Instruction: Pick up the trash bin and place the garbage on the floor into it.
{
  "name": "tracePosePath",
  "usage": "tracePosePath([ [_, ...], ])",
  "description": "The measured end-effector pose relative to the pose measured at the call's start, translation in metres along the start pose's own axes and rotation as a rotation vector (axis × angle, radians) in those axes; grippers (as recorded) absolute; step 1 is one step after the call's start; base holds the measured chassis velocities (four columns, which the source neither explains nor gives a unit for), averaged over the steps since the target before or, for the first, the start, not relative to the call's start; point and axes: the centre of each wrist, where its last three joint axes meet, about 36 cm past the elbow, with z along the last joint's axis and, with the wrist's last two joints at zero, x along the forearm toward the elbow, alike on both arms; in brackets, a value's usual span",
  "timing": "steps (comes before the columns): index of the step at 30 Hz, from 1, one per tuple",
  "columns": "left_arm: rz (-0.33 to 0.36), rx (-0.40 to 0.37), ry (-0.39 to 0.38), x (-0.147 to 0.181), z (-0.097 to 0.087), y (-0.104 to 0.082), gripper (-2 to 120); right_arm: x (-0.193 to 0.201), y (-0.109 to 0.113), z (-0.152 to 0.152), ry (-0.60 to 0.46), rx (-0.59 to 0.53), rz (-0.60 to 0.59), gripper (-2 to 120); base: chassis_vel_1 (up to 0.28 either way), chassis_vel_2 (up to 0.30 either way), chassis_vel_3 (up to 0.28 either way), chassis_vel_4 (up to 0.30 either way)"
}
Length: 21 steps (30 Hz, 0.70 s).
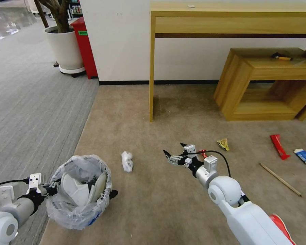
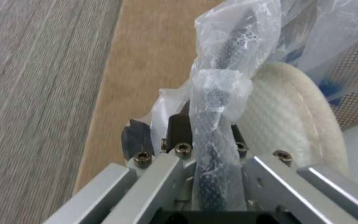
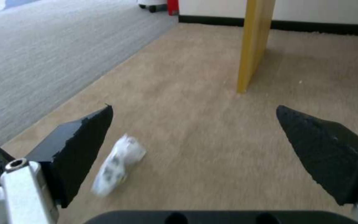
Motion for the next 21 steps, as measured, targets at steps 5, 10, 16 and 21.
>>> tracePosePath([
  [5, 0.0, 0.001, 0.001, 0.001, 0.001, 0.0, 0, -0.005, 0.007, 0.004, 0.011, -0.006, -0.01, 100, -0.179, 0.234, 0.162, -0.261],
  [10, -0.007, 0.004, 0.0, 0.003, 0.001, 0.002, 0, -0.01, 0.015, 0.013, 0.056, -0.003, -0.025, 100, -0.096, 0.267, 0.122, -0.251],
  [16, -0.043, 0.016, -0.005, 0.003, -0.003, 0.019, 0, -0.036, 0.04, 0.046, 0.156, 0.012, -0.039, 100, -0.081, 0.124, 0.071, -0.138],
  [21, -0.069, 0.026, -0.011, 0.004, -0.009, 0.036, 0, -0.06, 0.06, 0.07, 0.242, 0.025, -0.05, 100, 0.008, -0.013, -0.004, 0.025],
])
